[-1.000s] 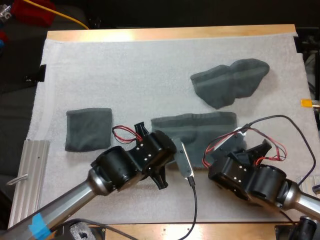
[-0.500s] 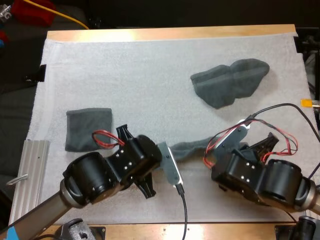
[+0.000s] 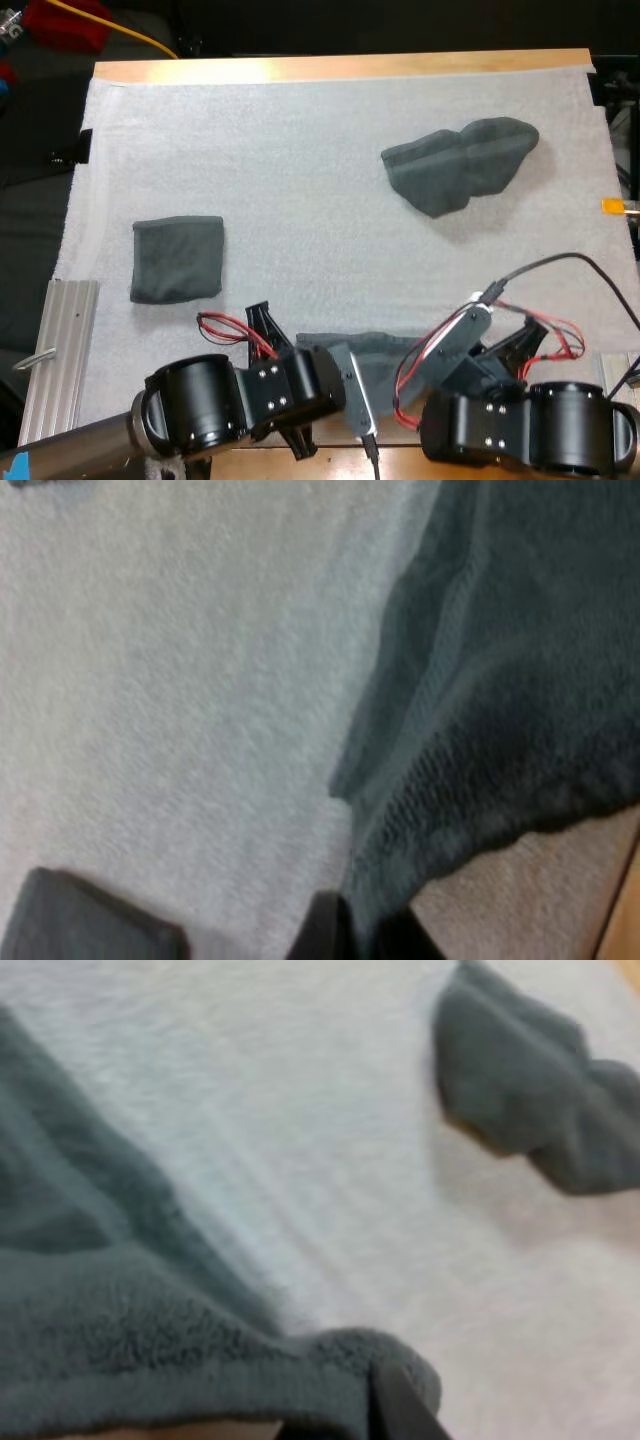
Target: Pick towel from pile, fold and stack
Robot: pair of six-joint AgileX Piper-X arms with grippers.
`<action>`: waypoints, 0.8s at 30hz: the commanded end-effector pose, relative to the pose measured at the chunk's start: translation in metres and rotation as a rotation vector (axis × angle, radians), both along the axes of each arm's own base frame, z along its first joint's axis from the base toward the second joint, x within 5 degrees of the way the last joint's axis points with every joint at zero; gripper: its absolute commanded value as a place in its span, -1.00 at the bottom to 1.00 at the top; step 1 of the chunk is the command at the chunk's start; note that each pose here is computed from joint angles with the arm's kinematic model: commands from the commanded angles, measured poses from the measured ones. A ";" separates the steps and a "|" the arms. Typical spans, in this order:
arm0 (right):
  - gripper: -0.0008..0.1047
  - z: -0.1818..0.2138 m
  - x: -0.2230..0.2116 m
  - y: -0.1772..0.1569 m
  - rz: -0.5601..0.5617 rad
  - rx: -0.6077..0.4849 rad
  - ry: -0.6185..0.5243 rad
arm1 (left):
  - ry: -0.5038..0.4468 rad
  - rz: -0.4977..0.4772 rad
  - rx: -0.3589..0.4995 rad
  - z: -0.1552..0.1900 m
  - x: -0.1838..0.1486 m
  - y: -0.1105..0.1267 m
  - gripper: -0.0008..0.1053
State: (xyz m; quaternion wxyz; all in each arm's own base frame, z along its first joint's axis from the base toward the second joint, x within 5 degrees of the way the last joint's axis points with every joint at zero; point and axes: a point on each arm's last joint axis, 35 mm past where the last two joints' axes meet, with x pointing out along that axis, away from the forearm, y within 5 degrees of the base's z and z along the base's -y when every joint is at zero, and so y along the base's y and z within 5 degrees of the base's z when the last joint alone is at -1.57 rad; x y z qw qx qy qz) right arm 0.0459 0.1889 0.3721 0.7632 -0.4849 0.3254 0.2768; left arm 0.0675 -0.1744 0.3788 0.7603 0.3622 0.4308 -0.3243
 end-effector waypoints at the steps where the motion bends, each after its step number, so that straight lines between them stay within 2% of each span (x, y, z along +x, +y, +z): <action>1: -0.96 0.003 -0.004 -0.008 -0.002 -0.025 0.016 | -0.018 0.029 0.000 0.003 -0.003 0.004 -0.98; 11: -0.96 0.003 -0.017 -0.005 0.018 0.027 0.092 | 0.001 0.072 -0.070 0.010 -0.020 0.013 -0.98; 21: -0.96 0.004 -0.010 -0.006 -0.046 0.049 0.066 | 0.002 0.130 -0.087 0.010 -0.016 0.015 -0.98; 24: -0.96 0.004 0.001 -0.007 -0.104 0.048 0.031 | -0.047 0.183 -0.080 0.011 -0.008 0.018 -0.98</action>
